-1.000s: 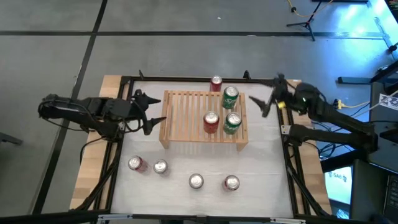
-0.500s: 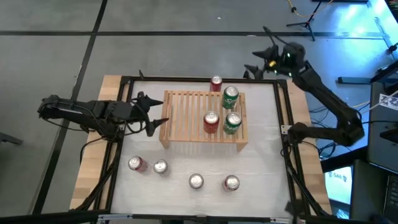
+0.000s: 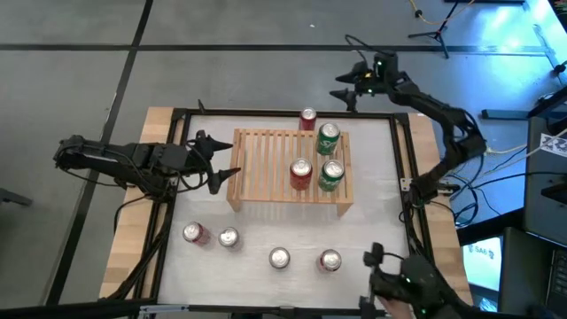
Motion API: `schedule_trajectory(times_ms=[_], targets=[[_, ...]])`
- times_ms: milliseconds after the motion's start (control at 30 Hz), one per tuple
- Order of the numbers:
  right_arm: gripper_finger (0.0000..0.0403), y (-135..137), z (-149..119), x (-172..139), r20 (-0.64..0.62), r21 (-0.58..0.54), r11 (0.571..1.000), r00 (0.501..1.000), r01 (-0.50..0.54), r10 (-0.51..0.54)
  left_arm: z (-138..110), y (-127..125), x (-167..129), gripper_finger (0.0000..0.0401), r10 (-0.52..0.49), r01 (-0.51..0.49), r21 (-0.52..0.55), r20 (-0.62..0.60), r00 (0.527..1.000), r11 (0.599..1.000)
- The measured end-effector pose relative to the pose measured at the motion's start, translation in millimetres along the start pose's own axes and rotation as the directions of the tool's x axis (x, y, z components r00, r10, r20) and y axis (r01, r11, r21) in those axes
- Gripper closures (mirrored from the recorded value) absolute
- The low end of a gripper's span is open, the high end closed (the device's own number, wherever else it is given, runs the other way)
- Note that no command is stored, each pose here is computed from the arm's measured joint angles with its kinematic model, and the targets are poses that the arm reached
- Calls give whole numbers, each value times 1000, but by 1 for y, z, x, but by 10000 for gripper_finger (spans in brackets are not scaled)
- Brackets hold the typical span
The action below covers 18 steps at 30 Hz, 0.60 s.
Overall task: Place canned beverage on shelf
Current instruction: Put the red black soda can on the shelf
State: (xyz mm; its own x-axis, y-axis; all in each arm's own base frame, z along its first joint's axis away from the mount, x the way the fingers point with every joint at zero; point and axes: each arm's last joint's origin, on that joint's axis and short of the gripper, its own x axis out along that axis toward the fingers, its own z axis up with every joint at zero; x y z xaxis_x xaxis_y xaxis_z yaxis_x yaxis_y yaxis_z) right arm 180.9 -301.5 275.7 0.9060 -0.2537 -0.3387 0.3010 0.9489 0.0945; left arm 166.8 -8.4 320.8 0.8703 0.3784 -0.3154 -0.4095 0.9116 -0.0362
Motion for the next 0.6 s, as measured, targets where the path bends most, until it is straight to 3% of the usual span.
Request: schedule_trajectory(times_ms=[167, 600], targets=[[49, -11, -11, 17, -1, -10, 995, 995, -96, 96, 0, 0, 0, 28, 1, -1, 0, 0, 1000, 1000], [49, -11, -11, 24, 44, -240, 952, 978, -188, 204, 0, 1, 0, 28, 49, -49, -6, 11, 999, 999]])
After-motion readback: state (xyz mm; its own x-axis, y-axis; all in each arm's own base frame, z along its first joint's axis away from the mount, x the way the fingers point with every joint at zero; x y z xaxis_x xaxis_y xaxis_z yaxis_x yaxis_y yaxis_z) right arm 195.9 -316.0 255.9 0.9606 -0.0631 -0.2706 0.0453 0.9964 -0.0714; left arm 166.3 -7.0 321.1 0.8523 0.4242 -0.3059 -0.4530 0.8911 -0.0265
